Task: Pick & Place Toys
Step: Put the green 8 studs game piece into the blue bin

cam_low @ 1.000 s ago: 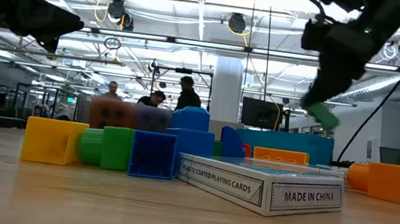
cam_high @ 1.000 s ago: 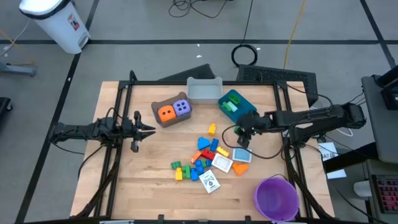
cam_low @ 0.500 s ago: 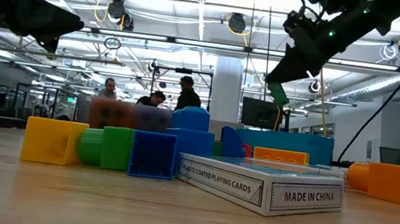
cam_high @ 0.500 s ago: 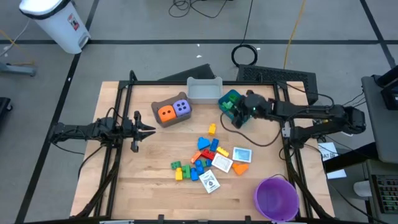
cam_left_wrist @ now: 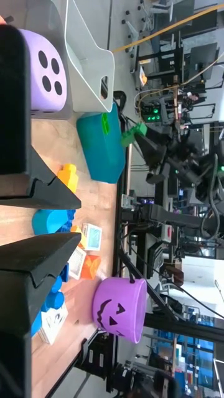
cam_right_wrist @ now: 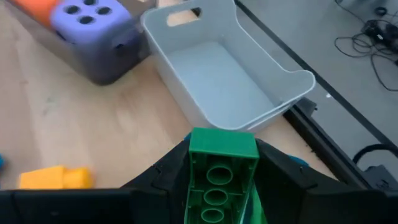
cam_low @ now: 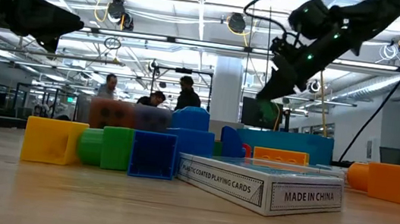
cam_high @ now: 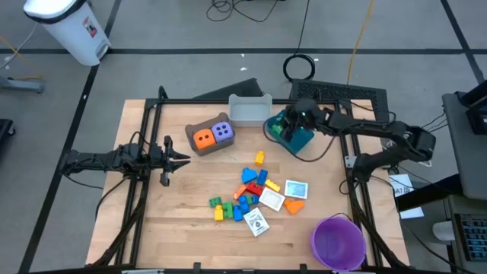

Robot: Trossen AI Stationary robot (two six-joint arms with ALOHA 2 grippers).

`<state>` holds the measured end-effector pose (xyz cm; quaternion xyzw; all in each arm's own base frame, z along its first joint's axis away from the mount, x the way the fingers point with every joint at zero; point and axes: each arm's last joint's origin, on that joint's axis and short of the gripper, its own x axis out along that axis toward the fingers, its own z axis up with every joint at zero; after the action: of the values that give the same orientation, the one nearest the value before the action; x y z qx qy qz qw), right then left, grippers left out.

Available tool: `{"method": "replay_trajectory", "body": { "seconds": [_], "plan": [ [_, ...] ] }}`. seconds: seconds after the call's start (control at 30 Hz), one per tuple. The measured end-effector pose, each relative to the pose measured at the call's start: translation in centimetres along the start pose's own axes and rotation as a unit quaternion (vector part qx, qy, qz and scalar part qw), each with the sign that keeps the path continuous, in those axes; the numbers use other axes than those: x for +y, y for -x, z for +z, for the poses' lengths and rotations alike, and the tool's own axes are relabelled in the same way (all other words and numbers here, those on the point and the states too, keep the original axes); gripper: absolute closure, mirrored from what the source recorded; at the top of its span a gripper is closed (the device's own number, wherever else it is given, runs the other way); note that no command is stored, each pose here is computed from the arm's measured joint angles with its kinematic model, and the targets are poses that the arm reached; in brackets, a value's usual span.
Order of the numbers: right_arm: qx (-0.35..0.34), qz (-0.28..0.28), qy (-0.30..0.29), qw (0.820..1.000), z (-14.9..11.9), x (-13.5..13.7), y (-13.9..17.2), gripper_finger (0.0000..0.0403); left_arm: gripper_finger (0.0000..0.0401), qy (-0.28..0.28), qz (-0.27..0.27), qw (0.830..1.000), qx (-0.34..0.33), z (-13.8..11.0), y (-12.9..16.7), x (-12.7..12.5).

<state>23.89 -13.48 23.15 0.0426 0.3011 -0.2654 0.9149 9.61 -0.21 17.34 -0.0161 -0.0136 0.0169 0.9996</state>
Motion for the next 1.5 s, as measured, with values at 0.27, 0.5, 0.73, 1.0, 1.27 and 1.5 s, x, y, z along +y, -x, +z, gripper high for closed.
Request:
{"method": "replay_trajectory", "body": {
  "seconds": [0.27, 0.5, 0.73, 1.0, 1.27, 1.5],
  "plan": [
    [0.048, 0.006, -0.006, 0.999, 0.0, -1.6, -3.4, 0.0261, 0.0325, 0.000, 0.000, 1.000, 0.000, 0.0, 0.0, 0.0],
    [0.092, 0.015, -0.013, 0.996, -1.6, -1.6, -5.5, 0.0257, 0.0325, 0.000, 0.000, 1.000, 0.000, 0.0, 0.0, 0.0],
    [0.102, 0.015, -0.013, 0.995, -2.1, -1.6, -6.5, 0.0255, 0.0325, 0.000, 0.000, 1.000, 0.000, 0.0, 0.0, 0.0],
    [0.117, 0.015, -0.013, 0.993, -2.5, -1.5, -6.6, 0.0244, 0.0325, 0.000, 0.000, 1.000, 0.000, 0.0, 0.0, 0.0],
    [0.115, 0.009, -0.016, 0.993, -2.6, -2.0, -6.7, 0.0250, 0.0325, 0.000, 0.000, 1.000, 0.000, 0.0, 0.0, 0.0],
    [0.117, 0.003, -0.022, 0.993, -2.7, -2.4, -6.8, 0.0245, 0.0325, 0.000, 0.000, 1.000, 0.000, 0.0, 0.0, 0.0]
  ]
}}
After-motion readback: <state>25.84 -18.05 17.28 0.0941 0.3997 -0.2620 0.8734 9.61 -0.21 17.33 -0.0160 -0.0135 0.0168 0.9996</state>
